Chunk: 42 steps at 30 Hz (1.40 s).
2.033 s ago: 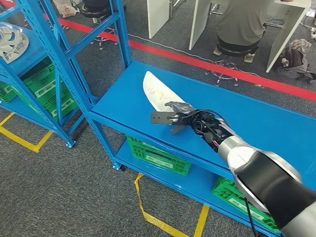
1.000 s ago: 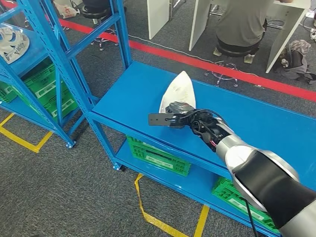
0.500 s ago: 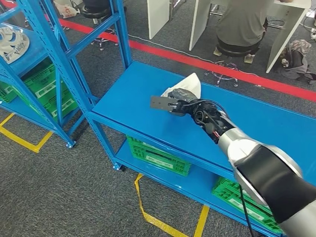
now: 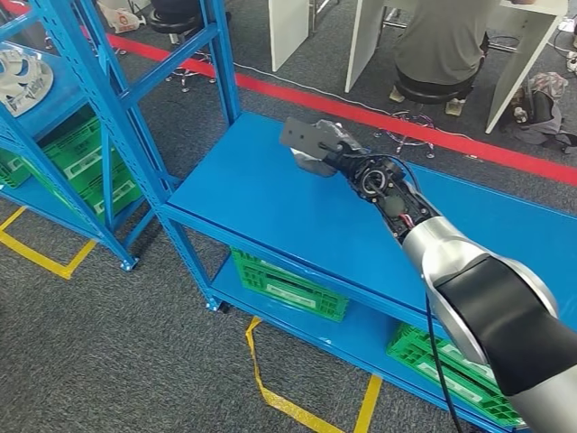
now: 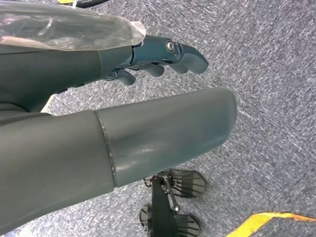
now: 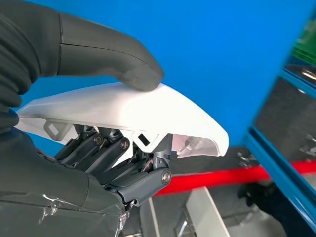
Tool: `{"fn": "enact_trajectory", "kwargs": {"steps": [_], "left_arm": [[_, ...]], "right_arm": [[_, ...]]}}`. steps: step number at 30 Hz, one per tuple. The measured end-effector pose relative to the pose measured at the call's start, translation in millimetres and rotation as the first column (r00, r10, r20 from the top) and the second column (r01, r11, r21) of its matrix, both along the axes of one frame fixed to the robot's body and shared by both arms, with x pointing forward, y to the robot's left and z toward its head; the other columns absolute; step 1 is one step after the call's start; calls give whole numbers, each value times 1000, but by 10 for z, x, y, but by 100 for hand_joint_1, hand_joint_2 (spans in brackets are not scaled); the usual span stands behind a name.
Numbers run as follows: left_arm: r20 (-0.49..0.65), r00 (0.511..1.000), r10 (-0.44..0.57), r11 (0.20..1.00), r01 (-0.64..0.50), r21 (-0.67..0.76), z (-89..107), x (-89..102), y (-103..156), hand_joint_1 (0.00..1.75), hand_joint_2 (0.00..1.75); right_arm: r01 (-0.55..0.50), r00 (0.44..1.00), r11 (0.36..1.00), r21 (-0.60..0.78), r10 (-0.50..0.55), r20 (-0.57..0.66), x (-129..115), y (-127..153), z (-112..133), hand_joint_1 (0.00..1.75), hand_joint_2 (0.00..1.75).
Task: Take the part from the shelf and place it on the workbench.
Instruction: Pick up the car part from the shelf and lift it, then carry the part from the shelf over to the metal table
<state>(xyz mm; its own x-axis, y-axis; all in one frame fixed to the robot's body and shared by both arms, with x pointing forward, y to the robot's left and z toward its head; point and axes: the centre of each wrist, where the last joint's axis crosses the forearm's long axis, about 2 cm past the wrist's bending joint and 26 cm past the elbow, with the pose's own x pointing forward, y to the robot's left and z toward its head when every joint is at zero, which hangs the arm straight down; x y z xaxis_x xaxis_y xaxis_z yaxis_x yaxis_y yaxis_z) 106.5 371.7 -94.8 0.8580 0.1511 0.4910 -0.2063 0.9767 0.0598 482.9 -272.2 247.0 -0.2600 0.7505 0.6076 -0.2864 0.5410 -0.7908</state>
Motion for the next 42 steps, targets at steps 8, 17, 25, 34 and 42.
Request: {"fn": "enact_trajectory", "kwargs": {"steps": [8, 17, 25, 34, 42], "left_arm": [[2, 1000, 5, 1000, -5, 3, -5, -23, 5, 0, 0], [4, 1000, 4, 1000, -4, 7, -8, -40, 6, 0, 0], [15, 1000, 1, 1000, -1, -4, -10, -42, -3, 0, 175], [25, 1000, 0, 1000, 0, -5, -16, -62, -13, 0, 175], [25, 1000, -1, 1000, 1, -5, -17, -66, -14, 0, 175]], "right_arm": [[-33, 999, 976, 215, 28, 28, 31, 49, 256, 175, 175], [-115, 993, 883, 456, 100, 57, 24, 151, 678, 175, 175], [-204, 974, 727, 656, 221, 58, -89, 219, 1014, 175, 175], [-271, 946, 607, 747, 310, 92, -328, 222, 1177, 175, 175], [-325, 933, 594, 736, 327, 149, -467, 208, 1270, 175, 175]]}}
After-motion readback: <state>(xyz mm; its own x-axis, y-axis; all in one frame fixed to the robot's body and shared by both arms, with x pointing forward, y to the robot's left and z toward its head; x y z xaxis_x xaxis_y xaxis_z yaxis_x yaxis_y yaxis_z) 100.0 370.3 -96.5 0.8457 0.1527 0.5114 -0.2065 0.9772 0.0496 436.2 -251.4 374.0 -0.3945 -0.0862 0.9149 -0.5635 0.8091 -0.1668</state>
